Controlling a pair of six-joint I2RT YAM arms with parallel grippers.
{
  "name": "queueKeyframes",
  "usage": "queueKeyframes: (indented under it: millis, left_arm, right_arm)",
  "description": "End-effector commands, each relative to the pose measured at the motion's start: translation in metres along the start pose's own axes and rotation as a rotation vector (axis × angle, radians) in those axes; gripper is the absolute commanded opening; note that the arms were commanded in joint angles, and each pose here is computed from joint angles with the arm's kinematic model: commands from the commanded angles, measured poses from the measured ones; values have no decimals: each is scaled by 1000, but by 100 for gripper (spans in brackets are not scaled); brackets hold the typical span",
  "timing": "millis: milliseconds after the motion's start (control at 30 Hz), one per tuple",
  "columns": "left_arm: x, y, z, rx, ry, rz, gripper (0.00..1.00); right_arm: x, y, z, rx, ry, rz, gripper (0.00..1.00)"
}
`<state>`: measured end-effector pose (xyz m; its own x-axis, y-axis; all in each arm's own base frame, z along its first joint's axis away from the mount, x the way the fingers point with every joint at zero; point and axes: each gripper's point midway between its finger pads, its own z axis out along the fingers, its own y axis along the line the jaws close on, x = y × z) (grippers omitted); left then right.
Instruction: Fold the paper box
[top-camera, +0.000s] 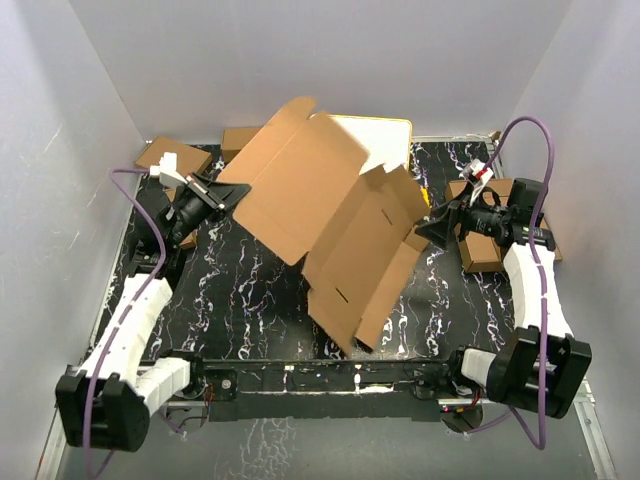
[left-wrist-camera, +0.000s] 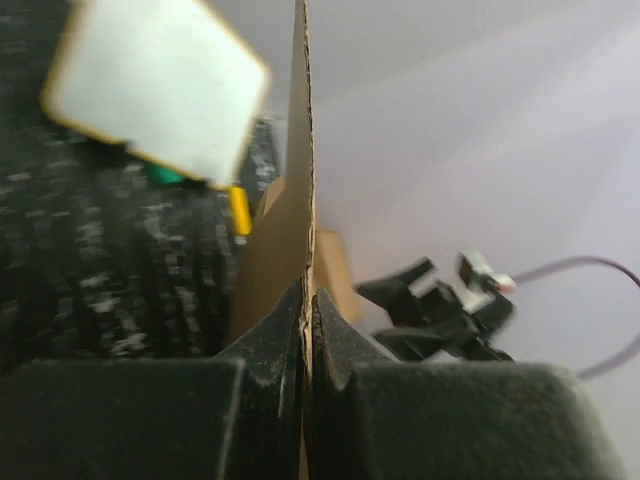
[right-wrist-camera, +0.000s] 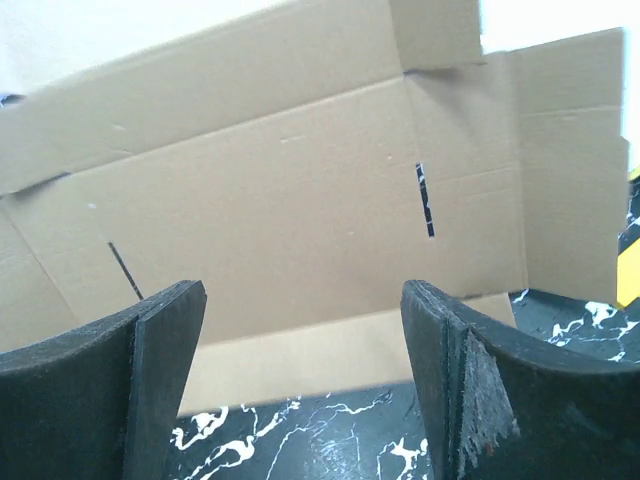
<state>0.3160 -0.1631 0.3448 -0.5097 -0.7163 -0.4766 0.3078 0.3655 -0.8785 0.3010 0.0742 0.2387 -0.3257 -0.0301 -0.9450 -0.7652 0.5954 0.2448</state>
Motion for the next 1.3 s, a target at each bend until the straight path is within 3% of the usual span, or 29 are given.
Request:
queueKeyframes:
  millis: [0, 167, 367, 600, 900, 1267]
  left_arm:
    - [-6, 36, -4, 32, 42, 54, 0]
    - [11, 42, 3, 181, 160, 354, 0]
    - [14, 35, 7, 332, 204, 641, 0]
    - [25, 17, -5, 487, 268, 851, 0]
    - [36, 7, -9, 585, 303, 931, 0]
    - [31, -5, 2, 622, 285, 960, 0]
  right_arm:
    - [-11, -12, 2, -4, 2, -66, 88]
    - [-16, -19, 22, -39, 47, -122, 99]
    - [-50, -22, 50, -160, -30, -228, 99]
    - [-94, -35, 94, -213, -75, -281, 99]
    - [-132, -36, 120, -268, -106, -360, 100]
    - [-129, -10, 132, -325, -101, -368, 100]
